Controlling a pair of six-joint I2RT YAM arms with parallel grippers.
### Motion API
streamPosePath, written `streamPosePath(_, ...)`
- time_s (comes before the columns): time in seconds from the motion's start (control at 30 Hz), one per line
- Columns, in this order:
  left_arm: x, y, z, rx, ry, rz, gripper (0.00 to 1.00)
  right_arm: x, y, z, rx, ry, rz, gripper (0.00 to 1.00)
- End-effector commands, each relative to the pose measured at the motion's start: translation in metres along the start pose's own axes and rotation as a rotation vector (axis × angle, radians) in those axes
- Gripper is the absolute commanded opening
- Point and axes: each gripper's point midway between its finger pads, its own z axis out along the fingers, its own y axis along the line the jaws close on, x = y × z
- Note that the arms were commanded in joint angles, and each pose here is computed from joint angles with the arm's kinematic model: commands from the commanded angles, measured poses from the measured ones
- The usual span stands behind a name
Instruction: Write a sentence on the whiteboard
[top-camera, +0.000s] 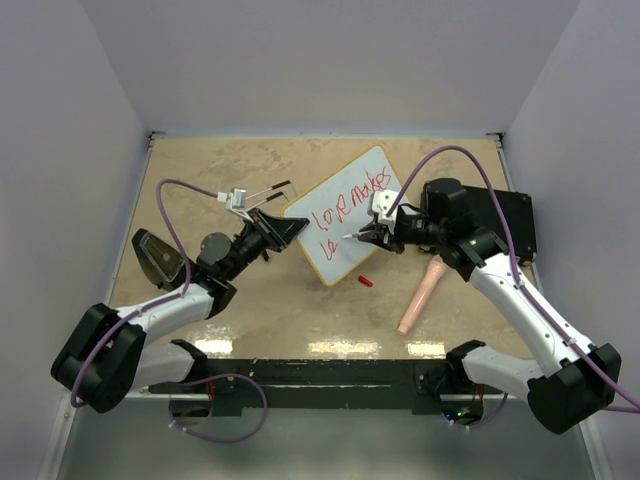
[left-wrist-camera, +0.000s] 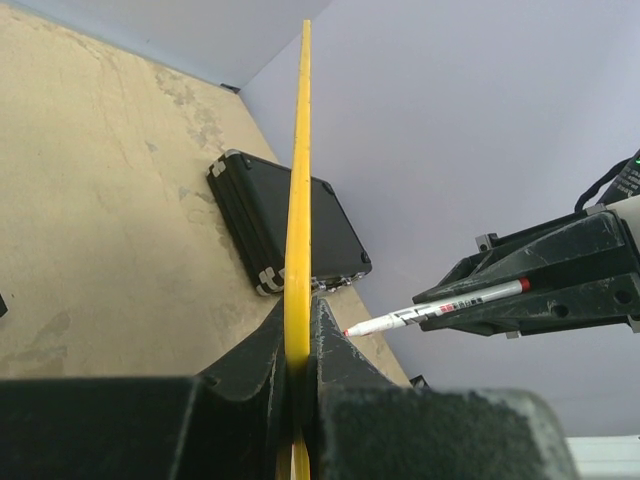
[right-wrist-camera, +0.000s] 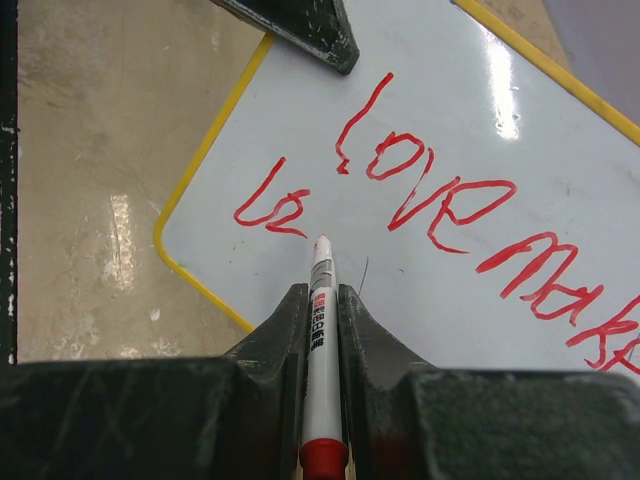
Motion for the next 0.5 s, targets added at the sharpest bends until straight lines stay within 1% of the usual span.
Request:
streamPosePath(0.0,-0.0374,-0.0463,-0.0048,0.162,-0.136,0.024,0.0,-0.015,-0.0057,-0.0042,0.029,-0.048,-0.016,0.0)
streamPosePath(0.47,-0.0343,-0.0464,-0.0083,0.166,-0.127,0.011,0.0,-0.0128,-0.0145,-0.0044,0.077,-0.04,-0.012,0.0)
